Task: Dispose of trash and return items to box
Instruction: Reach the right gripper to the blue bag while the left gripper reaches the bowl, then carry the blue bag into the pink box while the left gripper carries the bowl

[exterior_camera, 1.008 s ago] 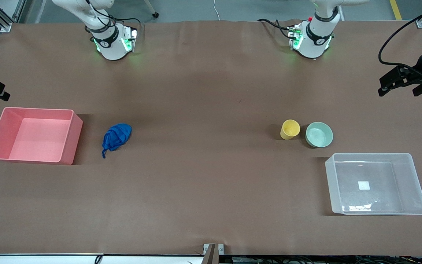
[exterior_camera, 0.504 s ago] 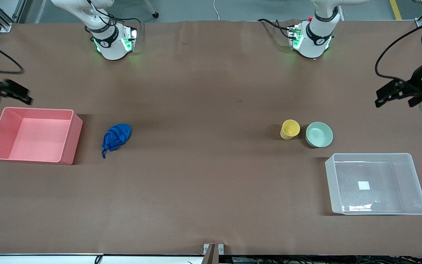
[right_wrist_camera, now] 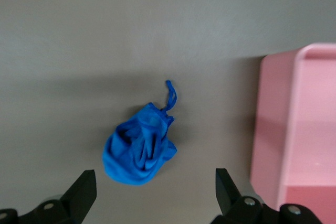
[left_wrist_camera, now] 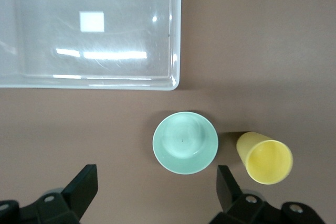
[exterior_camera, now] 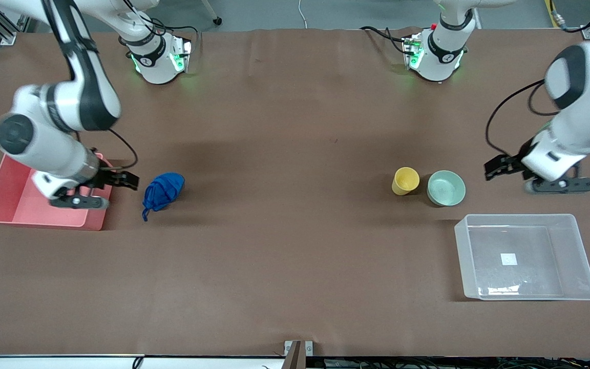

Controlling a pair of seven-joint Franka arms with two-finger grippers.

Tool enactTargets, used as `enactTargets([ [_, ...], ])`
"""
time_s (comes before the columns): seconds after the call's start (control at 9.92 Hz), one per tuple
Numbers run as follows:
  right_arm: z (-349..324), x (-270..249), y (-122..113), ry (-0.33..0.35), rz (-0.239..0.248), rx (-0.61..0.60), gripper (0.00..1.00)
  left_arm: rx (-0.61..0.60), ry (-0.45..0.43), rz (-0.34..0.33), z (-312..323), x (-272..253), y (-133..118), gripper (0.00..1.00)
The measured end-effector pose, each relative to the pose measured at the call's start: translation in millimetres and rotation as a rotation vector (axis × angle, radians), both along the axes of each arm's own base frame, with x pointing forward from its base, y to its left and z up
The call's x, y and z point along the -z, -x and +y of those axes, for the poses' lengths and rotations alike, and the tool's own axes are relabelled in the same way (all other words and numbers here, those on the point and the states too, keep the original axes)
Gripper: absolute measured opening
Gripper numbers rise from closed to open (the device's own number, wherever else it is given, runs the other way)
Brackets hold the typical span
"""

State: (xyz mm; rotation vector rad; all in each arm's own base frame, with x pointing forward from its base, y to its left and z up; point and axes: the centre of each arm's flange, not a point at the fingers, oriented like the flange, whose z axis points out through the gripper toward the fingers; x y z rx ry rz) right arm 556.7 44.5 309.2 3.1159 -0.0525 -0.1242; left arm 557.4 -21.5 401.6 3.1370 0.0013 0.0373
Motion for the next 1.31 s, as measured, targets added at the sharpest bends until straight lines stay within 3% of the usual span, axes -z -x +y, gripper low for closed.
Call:
enactTargets([
  [0.1,6,37,7,0.003,0.022,-0.012,1.0,0.001,0.0,0.007,0,41,9,1.0],
  [0.4,10,102,6,0.007,0.015,-0.019,0.99,-0.001,0.001,0.04,1,125,12,1.0],
  [0.81,18,120,13,0.006,0.0,-0.008,0.37,-0.007,0.001,0.095,3,190,18,0.97],
  [1.01,19,115,10,0.008,0.015,0.015,0.14,-0.007,0.0,0.117,4,201,22,0.9],
  [1.21,27,75,-7,0.014,0.076,0.023,0.14,-0.007,0.0,0.122,4,203,23,0.59],
  [1.31,30,28,-22,0.018,0.105,0.026,0.14,-0.008,0.0,0.126,4,205,25,0.45],
])
